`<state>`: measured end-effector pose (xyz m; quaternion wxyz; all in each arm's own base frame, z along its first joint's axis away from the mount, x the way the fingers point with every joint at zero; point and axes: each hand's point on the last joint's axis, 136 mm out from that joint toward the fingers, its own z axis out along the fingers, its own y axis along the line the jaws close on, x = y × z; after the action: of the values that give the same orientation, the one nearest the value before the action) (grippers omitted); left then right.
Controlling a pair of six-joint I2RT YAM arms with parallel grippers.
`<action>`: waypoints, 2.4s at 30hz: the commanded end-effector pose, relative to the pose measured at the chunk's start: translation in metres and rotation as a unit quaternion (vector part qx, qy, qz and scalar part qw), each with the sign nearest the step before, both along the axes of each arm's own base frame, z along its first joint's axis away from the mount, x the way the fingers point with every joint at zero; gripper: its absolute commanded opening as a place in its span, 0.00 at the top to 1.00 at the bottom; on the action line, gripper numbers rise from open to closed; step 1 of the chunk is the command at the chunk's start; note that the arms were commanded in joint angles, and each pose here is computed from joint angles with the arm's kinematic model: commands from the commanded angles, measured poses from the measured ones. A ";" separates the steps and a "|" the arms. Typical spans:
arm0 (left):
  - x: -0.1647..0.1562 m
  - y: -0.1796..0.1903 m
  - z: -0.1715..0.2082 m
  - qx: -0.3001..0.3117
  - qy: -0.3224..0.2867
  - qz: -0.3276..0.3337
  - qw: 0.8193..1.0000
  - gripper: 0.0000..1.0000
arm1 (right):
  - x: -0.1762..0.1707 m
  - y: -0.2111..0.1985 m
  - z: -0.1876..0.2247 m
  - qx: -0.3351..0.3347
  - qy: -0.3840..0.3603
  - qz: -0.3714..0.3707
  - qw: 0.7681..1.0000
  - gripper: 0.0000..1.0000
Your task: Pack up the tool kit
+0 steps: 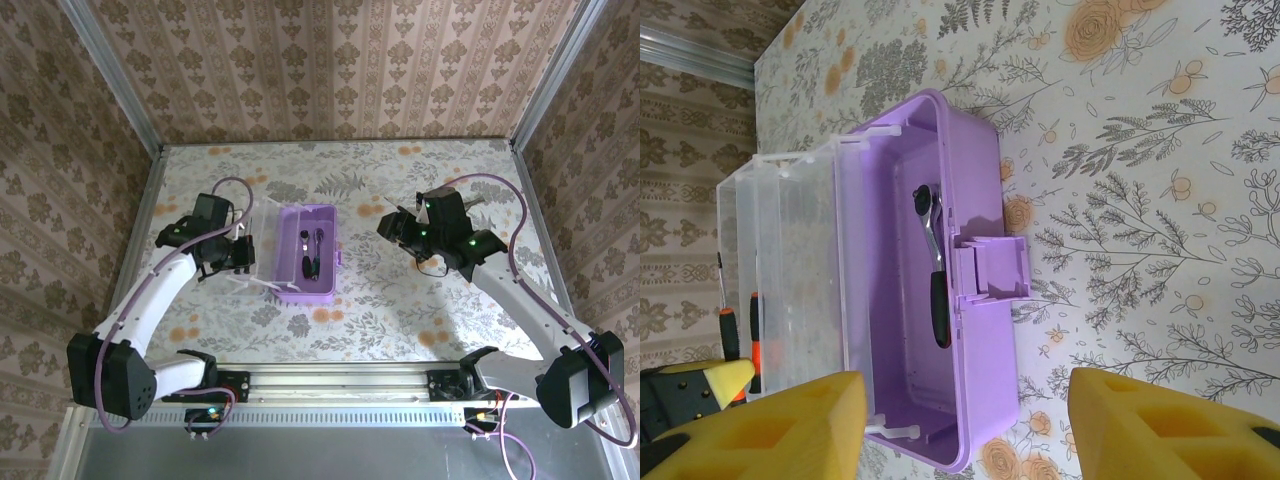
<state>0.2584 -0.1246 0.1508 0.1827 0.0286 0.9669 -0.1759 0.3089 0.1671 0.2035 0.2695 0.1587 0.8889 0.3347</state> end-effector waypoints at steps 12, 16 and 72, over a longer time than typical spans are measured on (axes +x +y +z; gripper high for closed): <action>0.004 0.010 -0.003 0.023 0.006 -0.016 1.000 1.00 | -0.006 0.001 0.013 0.003 -0.013 0.010 1.000 0.42; 0.007 0.007 -0.006 0.021 0.015 -0.024 0.999 1.00 | -0.007 0.001 0.010 -0.001 -0.012 0.015 1.000 0.42; -0.048 0.010 0.097 -0.192 -0.246 0.062 0.948 0.00 | 0.116 -0.047 -0.075 -0.202 0.083 0.036 0.975 0.33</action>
<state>0.2181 -0.1131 0.2294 0.4182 -0.0400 0.8476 -0.3241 0.4165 0.1230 0.1328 0.2215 0.0974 0.9587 0.1492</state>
